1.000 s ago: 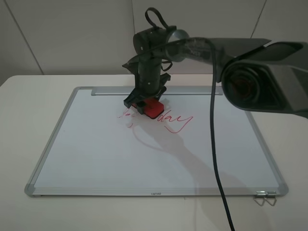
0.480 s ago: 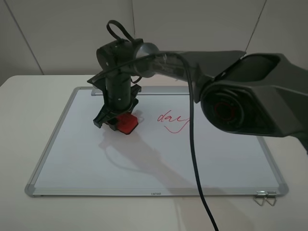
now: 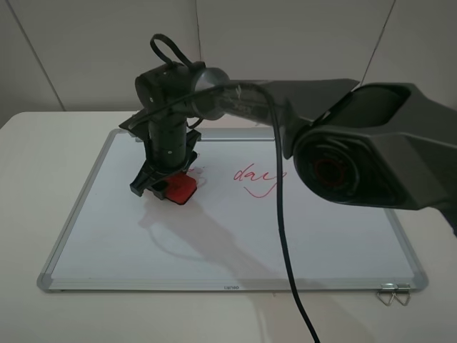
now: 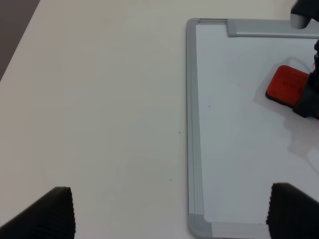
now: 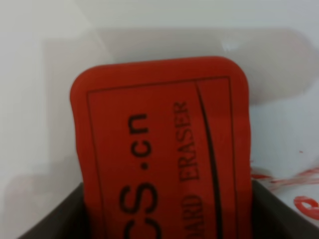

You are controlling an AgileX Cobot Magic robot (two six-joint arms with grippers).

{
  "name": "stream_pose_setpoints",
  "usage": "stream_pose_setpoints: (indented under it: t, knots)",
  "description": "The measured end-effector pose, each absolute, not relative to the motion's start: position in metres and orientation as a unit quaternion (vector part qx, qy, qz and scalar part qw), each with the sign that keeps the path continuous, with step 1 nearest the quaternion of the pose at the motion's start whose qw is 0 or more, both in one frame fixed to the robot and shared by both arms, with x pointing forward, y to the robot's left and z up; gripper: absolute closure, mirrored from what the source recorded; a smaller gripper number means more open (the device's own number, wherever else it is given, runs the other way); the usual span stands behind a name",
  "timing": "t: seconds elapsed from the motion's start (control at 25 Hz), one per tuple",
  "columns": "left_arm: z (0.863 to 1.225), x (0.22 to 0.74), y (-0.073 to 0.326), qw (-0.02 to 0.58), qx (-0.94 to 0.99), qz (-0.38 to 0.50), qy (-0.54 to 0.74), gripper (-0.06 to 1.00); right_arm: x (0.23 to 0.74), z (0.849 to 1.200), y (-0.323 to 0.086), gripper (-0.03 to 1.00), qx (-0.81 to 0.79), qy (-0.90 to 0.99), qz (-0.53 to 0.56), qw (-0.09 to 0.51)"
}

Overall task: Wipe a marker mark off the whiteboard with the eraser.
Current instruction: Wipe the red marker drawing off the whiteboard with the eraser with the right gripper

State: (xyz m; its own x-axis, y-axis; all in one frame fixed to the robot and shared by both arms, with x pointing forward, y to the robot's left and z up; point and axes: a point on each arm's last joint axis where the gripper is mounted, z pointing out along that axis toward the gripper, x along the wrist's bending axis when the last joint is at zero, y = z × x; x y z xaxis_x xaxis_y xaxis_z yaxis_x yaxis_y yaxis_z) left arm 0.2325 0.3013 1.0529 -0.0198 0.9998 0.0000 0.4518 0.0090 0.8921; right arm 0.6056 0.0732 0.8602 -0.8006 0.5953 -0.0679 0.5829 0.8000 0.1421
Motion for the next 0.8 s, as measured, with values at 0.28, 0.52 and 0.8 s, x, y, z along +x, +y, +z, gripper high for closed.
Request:
stream_pose_setpoints:
  t: [0.28, 0.52, 0.8]
  knots:
    - [1.053, 0.232, 0.301, 0.366, 0.596, 0.374, 0.608, 0.17, 0.636, 0.859, 0.038, 0.45, 0.356, 0.932, 0.046, 0.049]
    - [1.053, 0.232, 0.301, 0.366, 0.596, 0.374, 0.608, 0.17, 0.660, 0.861, 0.007, 0.45, 0.389, 0.919, 0.035, 0.051]
    - [1.053, 0.232, 0.301, 0.366, 0.596, 0.374, 0.608, 0.17, 0.665, 0.861, -0.001, 0.45, 0.399, 0.915, 0.030, 0.056]
